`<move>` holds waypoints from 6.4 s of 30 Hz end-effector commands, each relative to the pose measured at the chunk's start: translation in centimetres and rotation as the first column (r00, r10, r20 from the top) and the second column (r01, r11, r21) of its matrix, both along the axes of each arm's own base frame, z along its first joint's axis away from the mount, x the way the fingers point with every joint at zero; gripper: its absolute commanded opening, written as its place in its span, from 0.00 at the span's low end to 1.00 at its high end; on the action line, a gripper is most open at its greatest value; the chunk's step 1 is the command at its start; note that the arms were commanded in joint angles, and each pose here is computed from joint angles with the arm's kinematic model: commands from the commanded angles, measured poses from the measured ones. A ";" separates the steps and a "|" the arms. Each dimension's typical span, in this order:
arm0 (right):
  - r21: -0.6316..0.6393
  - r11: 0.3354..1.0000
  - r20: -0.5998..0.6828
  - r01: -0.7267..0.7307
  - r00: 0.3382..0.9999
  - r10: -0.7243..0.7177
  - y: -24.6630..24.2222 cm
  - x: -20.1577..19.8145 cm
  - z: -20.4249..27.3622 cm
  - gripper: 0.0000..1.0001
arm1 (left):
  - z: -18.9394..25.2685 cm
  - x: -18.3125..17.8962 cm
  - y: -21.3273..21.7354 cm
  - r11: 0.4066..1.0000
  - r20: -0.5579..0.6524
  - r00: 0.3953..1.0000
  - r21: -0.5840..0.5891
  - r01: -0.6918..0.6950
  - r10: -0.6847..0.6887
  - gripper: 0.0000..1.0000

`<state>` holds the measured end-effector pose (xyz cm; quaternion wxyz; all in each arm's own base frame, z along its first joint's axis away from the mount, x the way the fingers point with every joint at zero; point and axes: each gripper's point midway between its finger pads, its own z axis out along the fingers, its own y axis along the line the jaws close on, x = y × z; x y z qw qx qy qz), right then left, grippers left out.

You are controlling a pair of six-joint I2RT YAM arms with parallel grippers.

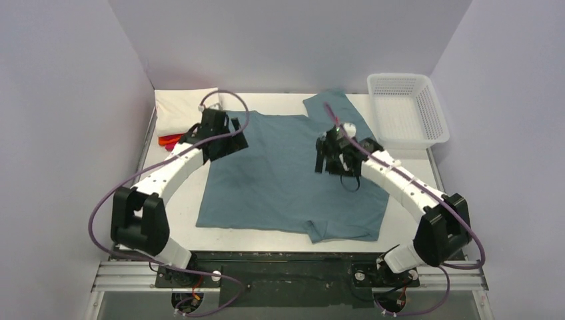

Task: Fold and stack the t-shirts
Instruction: Flatten out the tshirt, then grab the side of the flattened tshirt closest away from the robot with both arms, then fold the flattened tshirt in 1/3 of the way

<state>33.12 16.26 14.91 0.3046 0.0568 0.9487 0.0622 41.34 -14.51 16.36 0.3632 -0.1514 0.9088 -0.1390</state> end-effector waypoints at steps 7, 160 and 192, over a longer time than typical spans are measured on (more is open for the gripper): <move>-0.244 0.969 -0.201 0.036 0.976 -0.087 -4.2 -15.5 -8.4 0.62 | -7.5 -10.7 2.5 0.993 -0.098 0.990 -0.057 -0.105 0.099 1.00; -0.185 0.981 -0.372 0.066 0.919 -0.132 -7.7 -3.6 2.0 0.00 | -7.2 -8.4 13.4 0.754 -0.181 0.749 -0.058 -0.655 0.637 0.00; -0.247 0.955 -0.206 0.165 0.954 -0.218 -6.8 13.6 -1.3 0.64 | -2.7 -4.7 14.7 0.788 -0.103 0.784 -0.002 -0.616 0.612 0.86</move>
